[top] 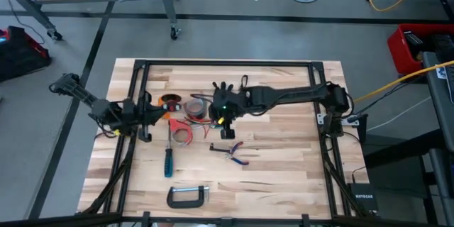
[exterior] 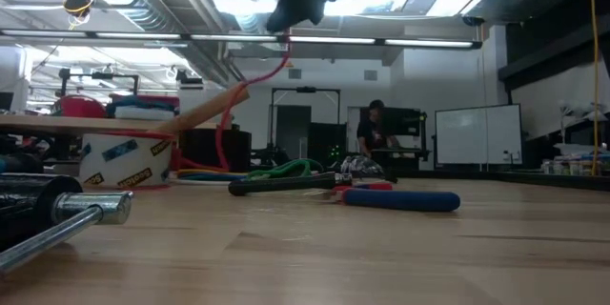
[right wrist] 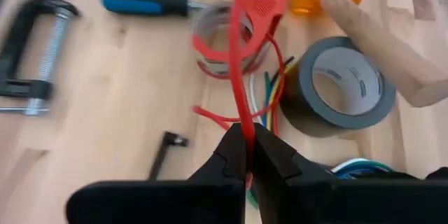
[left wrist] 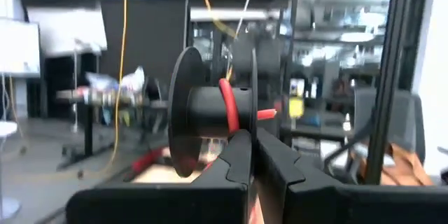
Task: Coil cords
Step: Uncoil the red wire from the black spool
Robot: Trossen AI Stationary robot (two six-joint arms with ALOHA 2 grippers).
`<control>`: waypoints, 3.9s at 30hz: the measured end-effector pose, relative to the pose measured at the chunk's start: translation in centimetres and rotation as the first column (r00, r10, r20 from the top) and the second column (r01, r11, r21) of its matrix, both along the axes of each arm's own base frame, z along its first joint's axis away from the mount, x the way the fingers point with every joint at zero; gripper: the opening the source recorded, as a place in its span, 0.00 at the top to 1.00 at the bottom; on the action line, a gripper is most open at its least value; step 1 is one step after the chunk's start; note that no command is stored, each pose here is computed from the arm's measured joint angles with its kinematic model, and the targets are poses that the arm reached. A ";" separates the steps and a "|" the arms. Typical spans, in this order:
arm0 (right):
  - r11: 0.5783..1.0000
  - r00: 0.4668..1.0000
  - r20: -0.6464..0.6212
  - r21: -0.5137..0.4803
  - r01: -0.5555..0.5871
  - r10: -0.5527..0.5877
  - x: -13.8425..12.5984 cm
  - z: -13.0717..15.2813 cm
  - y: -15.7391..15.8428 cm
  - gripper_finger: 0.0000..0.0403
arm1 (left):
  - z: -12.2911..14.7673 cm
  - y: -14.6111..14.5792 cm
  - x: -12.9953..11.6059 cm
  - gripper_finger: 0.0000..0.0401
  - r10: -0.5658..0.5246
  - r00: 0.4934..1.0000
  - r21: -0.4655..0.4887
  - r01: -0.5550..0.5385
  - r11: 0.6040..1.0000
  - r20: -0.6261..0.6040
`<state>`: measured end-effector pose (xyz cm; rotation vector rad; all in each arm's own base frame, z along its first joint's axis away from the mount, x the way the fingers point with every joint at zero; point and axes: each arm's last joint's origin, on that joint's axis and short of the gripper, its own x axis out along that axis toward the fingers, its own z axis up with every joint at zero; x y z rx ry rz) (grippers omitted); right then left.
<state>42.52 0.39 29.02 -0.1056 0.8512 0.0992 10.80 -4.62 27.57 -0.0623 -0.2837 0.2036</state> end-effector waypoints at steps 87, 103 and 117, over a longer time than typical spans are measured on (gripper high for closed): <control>0.977 0.965 0.151 -0.004 0.215 -0.212 2.6 -3.9 -10.3 0.97 | -0.7 -1.8 -0.1 1.00 -0.605 0.796 -0.055 0.604 0.795 0.009; 0.976 0.946 -0.242 -0.007 0.218 -0.214 -0.3 -5.2 -9.6 0.61 | -1.0 -1.6 0.4 1.00 -0.452 0.891 0.039 0.454 0.890 -0.046; 0.977 0.971 -0.176 0.115 0.182 -0.160 -1.2 -2.0 -9.0 0.60 | -1.8 -2.1 1.5 1.00 -0.400 0.908 0.045 0.408 0.912 -0.124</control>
